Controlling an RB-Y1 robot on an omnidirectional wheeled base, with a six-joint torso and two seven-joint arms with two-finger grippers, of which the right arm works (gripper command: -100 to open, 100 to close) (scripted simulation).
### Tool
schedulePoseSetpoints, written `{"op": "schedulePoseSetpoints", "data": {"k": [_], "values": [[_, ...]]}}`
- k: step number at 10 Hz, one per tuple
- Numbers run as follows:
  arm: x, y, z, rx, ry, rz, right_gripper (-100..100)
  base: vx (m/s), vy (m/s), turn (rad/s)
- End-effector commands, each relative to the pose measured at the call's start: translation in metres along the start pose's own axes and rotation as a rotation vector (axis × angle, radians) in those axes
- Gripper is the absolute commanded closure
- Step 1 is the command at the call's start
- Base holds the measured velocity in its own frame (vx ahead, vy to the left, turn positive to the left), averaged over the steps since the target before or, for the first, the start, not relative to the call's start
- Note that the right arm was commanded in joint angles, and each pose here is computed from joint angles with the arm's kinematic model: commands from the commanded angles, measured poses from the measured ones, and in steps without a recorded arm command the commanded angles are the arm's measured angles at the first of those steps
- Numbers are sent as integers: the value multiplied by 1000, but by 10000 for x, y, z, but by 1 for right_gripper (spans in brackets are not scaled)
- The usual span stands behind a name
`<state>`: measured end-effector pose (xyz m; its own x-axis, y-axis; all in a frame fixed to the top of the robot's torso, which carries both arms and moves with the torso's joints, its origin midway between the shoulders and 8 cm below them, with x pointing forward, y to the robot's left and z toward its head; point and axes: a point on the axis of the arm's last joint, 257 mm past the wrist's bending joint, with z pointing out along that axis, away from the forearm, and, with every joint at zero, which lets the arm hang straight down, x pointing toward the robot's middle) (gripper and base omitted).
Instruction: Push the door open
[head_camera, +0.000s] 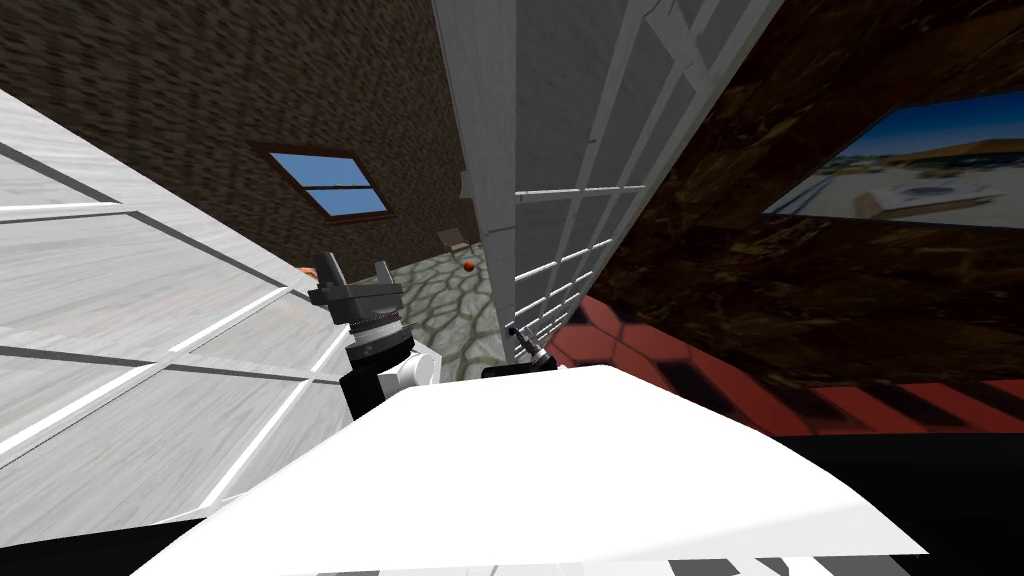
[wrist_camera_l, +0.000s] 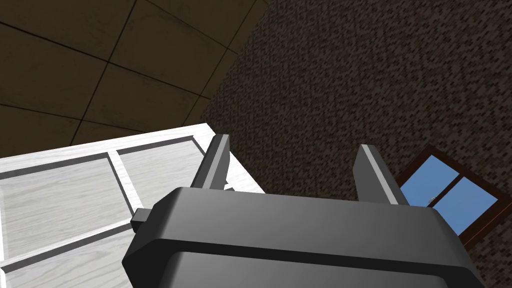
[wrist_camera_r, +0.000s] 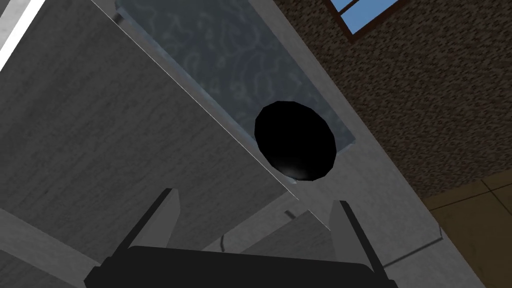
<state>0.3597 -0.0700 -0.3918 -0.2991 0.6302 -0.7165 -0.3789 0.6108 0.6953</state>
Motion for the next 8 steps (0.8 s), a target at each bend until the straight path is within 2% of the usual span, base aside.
{"op": "schedulePoseSetpoints", "data": {"k": [1, 2, 3, 4, 6, 7, 8], "values": [[55, 42, -85, -3, 9, -46, -100, 12, -6, -70], [55, 42, -85, -3, 9, -59, -100, 10, -5, -28], [91, 62, -148, -6, 15, -92, -100, 11, -6, -50], [91, 62, -148, -6, 15, -96, -100, 8, -3, -21], [171, 112, -285, -11, 28, -156, -100, 12, -5, -70], [171, 112, -285, -11, 28, -173, -100, 9, -3, -23], [212, 141, -358, -15, 35, -204, -100, 11, -8, -50]]}}
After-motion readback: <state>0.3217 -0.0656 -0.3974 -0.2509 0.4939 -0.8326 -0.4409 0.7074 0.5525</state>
